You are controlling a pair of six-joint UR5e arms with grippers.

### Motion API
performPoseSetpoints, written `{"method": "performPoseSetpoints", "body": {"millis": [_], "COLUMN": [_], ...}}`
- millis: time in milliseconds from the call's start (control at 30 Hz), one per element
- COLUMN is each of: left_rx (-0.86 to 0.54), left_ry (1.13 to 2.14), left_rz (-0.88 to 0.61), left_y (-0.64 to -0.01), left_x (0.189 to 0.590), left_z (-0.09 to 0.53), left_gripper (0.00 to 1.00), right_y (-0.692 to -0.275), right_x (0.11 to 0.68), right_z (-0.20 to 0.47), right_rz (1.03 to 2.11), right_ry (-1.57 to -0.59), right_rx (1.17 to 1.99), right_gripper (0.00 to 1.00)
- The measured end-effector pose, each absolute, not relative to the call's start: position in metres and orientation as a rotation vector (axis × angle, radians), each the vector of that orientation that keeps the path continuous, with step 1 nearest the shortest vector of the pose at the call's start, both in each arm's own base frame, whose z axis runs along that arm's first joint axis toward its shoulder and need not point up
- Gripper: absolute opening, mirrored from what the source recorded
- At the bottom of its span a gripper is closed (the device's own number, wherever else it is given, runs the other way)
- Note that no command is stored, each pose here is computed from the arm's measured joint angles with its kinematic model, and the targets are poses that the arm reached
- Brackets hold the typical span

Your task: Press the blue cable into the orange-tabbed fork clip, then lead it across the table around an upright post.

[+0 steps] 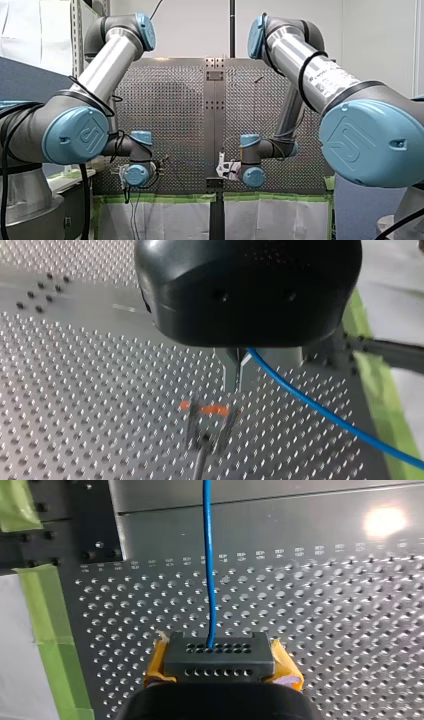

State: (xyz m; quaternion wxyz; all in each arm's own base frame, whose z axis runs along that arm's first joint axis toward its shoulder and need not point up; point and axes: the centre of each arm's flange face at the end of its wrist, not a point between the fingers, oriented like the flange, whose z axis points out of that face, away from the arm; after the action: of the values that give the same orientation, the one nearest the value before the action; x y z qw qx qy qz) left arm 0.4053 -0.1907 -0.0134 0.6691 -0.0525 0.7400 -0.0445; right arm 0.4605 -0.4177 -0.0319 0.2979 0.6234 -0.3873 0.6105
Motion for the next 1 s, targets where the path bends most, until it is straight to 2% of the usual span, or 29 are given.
{"method": "performPoseSetpoints", "body": {"millis": [167,433,767,1000], "left_rx": [-0.140,-0.163,-0.114,-0.111], "left_ry": [1.650,1.644,1.657,1.667], "left_rz": [-0.059,-0.033,-0.070,-0.047], "left_y": [-0.176,-0.158,-0.163,-0.162], "left_x": [0.426,0.436,0.441,0.461], "left_z": [-0.010,-0.009,-0.014,-0.036], "left_gripper": [0.00,0.00,0.00,0.00], "right_y": [-0.423,-0.429,-0.448,-0.455], "right_x": [0.464,0.472,0.484,0.484], "right_z": [-0.054,-0.086,-0.081,-0.079], "right_rz": [1.609,1.556,1.555,1.529], "right_ry": [-1.037,-1.049,-1.044,-1.039], "right_rx": [1.671,1.731,1.726,1.739], "right_gripper": [0.00,0.00,0.00,0.00]}}
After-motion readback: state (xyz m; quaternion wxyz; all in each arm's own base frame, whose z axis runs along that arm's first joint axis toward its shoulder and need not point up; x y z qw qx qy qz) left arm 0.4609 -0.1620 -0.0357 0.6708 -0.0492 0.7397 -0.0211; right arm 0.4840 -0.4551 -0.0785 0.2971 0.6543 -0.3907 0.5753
